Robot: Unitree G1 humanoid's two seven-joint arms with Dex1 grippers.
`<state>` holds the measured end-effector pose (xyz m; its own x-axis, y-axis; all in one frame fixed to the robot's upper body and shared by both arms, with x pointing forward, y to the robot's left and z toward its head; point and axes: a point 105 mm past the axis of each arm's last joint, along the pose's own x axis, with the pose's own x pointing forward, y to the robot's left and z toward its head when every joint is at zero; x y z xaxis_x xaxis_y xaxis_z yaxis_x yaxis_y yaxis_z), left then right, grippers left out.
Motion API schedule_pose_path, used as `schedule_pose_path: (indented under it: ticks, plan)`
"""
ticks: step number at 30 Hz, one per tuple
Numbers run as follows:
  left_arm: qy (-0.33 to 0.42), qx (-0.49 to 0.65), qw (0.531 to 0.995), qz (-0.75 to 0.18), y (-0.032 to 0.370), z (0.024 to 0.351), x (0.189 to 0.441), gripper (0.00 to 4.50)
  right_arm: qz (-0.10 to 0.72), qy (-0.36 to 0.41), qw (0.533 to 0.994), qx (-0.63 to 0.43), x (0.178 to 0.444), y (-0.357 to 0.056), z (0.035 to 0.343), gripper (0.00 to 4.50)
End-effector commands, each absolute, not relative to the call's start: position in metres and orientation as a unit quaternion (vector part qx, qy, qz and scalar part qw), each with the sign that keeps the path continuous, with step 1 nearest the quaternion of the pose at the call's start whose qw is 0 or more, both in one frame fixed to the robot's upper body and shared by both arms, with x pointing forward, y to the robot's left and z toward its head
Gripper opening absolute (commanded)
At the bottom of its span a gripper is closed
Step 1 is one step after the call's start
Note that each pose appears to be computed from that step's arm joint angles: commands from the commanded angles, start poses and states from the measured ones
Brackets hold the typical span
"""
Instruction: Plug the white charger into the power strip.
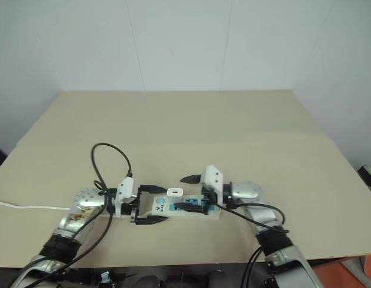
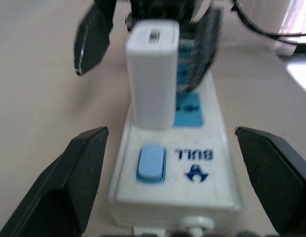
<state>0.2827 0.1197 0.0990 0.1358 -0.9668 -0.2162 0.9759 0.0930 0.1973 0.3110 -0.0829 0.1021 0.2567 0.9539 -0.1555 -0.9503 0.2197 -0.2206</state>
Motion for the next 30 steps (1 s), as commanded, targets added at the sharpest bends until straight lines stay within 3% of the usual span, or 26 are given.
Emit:
schedule_pose_path:
  ticks: [1, 7, 15, 30]
  plan:
    - [-0.007, 0.140, 0.738, -0.660, 0.135, 0.130, 0.275, 4.49, 0.565, -0.021, 0.811, -0.148, 0.309, -0.116, 0.122, 4.50]
    - [-0.005, 0.150, 0.752, -0.642, 0.157, 0.153, 0.268, 4.49, 0.565, -0.015, 0.808, -0.168, 0.290, -0.152, 0.157, 4.50]
    - [0.020, 0.181, 0.783, -0.594, 0.194, 0.174, 0.259, 4.49, 0.527, 0.024, 0.821, -0.219, 0.283, -0.207, 0.181, 4.50]
    - [0.035, 0.186, 0.799, -0.571, 0.204, 0.179, 0.251, 4.49, 0.522, 0.052, 0.819, -0.230, 0.276, -0.217, 0.183, 4.50]
